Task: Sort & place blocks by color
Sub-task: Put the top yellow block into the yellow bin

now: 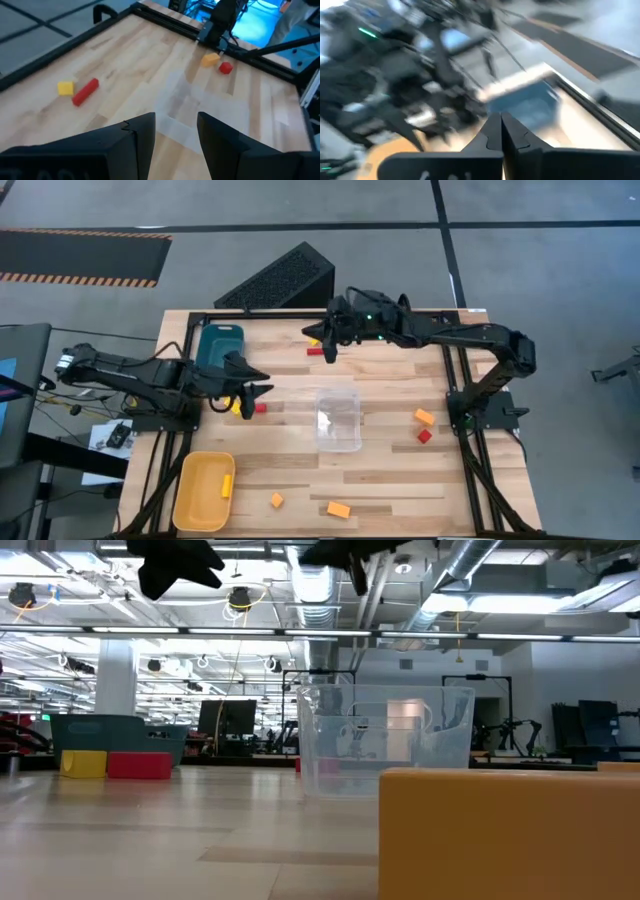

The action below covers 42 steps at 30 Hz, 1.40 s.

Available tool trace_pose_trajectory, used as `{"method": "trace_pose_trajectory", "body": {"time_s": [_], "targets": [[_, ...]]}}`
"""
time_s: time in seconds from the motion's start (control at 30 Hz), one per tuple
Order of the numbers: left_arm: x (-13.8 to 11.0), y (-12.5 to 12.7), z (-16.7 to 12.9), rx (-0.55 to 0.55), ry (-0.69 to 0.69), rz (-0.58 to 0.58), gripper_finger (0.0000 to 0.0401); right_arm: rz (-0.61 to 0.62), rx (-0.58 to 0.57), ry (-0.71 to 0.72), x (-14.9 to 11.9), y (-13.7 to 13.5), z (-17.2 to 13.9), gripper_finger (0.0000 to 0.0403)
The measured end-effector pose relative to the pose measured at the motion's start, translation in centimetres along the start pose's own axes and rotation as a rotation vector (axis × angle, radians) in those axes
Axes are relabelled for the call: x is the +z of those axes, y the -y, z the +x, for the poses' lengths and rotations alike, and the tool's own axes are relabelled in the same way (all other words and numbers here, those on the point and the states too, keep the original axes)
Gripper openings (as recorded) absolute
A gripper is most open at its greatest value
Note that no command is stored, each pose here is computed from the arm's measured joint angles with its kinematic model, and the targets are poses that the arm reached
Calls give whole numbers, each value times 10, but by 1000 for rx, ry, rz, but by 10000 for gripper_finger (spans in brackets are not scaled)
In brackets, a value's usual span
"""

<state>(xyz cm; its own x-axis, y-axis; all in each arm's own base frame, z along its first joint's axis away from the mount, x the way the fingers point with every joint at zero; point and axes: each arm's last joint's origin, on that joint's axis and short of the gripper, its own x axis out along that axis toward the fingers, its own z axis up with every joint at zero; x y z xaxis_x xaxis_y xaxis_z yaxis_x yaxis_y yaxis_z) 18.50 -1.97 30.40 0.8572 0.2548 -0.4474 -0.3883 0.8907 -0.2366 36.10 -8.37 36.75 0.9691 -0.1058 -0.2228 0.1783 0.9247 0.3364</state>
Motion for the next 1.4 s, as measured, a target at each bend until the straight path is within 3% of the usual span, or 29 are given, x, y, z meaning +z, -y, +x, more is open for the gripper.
{"method": "trace_pose_trajectory", "body": {"time_s": [0.3, 0.43, 0.57, 0.67, 0.8, 0.97, 1.13, 1.27, 1.4], "targets": [[22, -26, 7, 25, 90, 156, 133, -94, -223, -324, -1, 17, 5, 12], [32, -34, 19, 64, 142, 208, 133, -184, -260, -485, -14, 36, 18, 33], [39, -42, 23, 101, 192, 177, 133, -267, -262, -596, -25, 63, 34, 62], [43, -49, 25, 174, 218, 157, 133, -268, -249, -603, -27, 89, 52, 82], [46, -61, 26, 265, 246, 41, 133, -272, -234, -649, -32, 117, 81, 106], [47, -68, 27, 317, 259, -54, 133, -472, -137, -786, -43, 138, 118, 138], [48, -72, 26, 350, 276, -107, 133, -441, -40, -662, -31, 175, 121, 153], [48, -74, 26, 367, 286, -134, 133, -332, -99, -683, -37, 202, 118, 155], [49, -76, 26, 393, 297, -147, 133, -235, -206, -685, -35, 208, 114, 155]]}}
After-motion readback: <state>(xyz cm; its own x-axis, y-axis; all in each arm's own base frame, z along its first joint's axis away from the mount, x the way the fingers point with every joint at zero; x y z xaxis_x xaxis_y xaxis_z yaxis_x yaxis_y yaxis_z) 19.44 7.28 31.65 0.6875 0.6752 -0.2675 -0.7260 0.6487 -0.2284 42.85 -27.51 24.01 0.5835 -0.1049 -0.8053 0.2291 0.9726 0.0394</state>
